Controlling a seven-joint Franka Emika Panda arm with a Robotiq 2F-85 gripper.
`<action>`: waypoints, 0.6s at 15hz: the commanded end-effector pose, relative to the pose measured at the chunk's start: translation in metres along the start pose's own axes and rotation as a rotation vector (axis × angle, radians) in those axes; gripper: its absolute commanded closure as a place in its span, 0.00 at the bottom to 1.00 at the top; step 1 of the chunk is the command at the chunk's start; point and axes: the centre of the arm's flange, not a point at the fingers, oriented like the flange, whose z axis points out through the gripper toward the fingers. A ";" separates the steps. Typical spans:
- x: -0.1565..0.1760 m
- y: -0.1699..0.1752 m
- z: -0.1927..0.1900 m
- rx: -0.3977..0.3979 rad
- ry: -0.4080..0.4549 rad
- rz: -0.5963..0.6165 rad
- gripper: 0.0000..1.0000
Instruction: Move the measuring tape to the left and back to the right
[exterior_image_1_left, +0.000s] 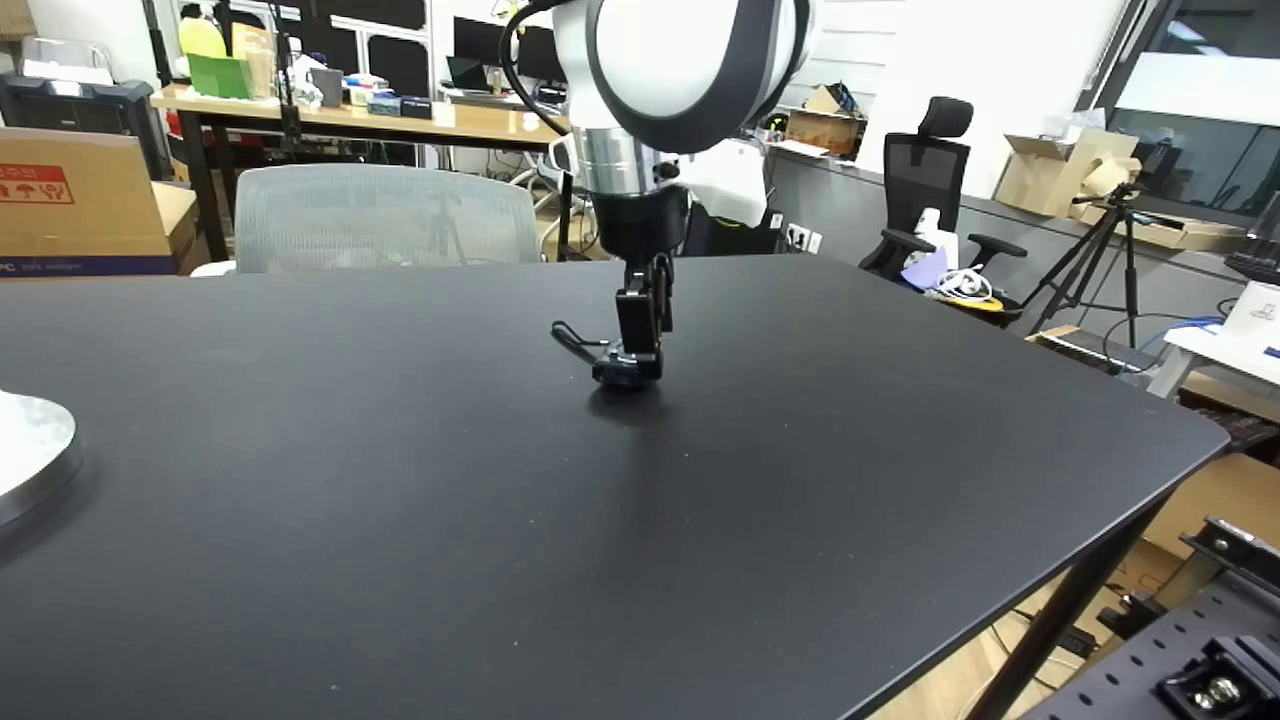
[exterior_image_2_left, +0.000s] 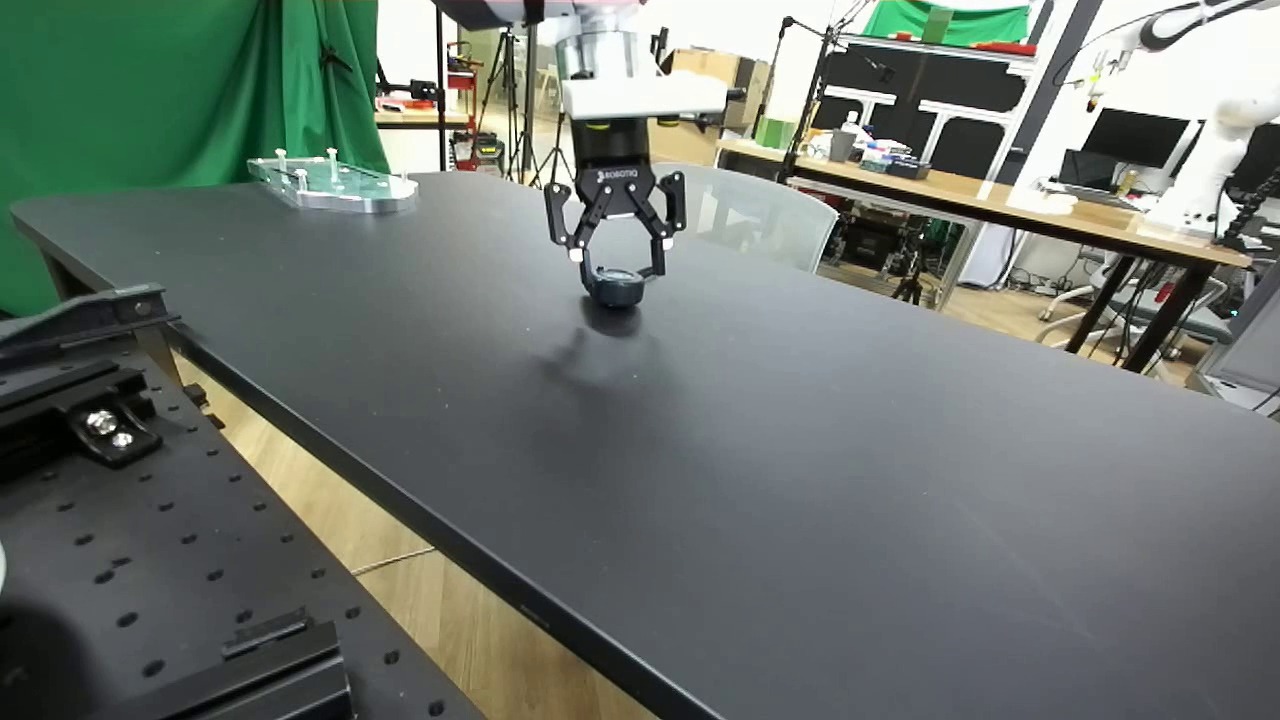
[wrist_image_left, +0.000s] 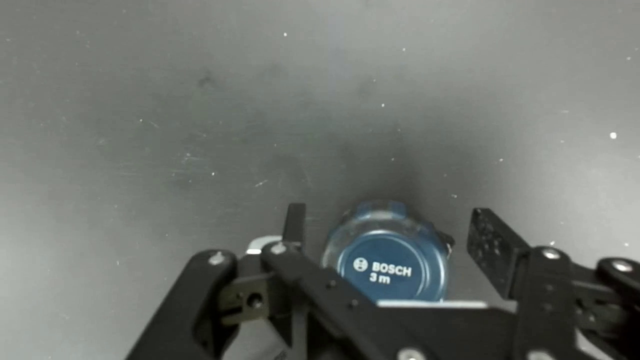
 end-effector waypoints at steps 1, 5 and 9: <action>0.006 0.010 0.000 0.016 0.011 -0.014 0.00; 0.017 0.012 0.010 0.037 0.023 -0.012 0.00; 0.029 0.011 0.018 0.044 0.020 -0.016 0.00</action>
